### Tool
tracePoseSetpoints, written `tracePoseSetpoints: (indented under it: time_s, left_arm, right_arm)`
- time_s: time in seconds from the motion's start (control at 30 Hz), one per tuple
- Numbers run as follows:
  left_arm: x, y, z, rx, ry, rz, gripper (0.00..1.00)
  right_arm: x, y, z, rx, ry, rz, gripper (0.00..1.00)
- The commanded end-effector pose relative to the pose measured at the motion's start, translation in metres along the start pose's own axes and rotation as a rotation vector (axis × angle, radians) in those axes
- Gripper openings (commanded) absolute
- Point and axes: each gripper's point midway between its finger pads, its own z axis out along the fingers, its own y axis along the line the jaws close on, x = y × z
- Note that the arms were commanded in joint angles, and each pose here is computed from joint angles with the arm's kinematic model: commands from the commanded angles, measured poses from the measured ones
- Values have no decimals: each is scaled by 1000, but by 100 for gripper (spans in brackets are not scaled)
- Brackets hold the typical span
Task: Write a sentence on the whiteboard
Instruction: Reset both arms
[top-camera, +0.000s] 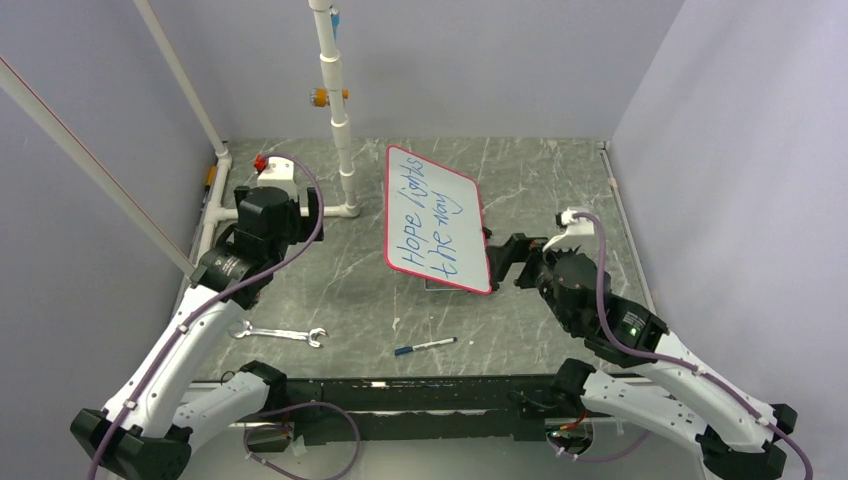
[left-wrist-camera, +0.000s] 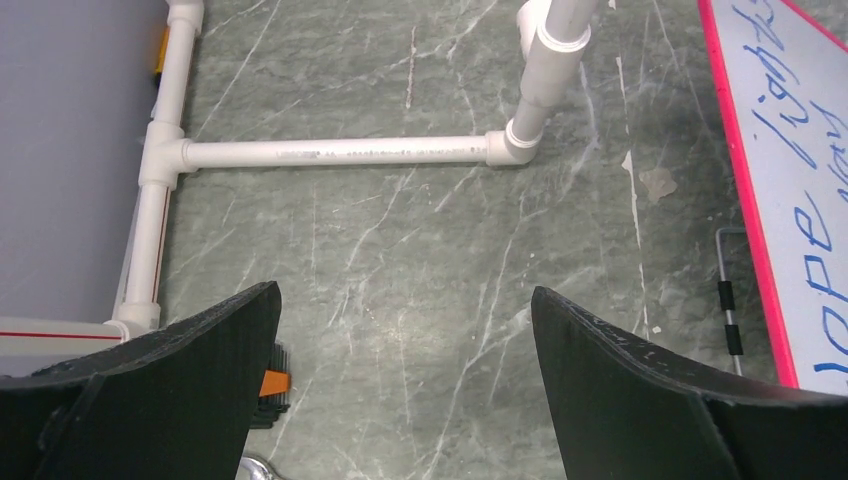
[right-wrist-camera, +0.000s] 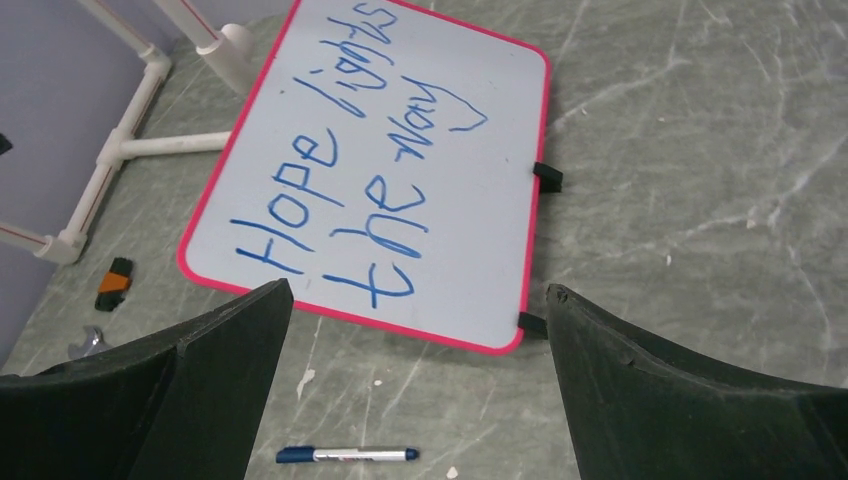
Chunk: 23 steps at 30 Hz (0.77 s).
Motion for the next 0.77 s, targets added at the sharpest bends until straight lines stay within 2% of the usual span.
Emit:
tracePoseSetpoints:
  time_s: [0.0,0.43,0.73]
  left_arm:
    - [-17,2,-11,17,-75,-54,99]
    - [-16,10,-16,-3,-103,-47,99]
    - [-13,5,-14,22,-95,-30,99]
  right_arm:
    - [4,-19,-9,48,-29,79,100]
    - [1,-24,-19,30,-50,104,100]
    - [7,-9,-16,-39,-20,86,100]
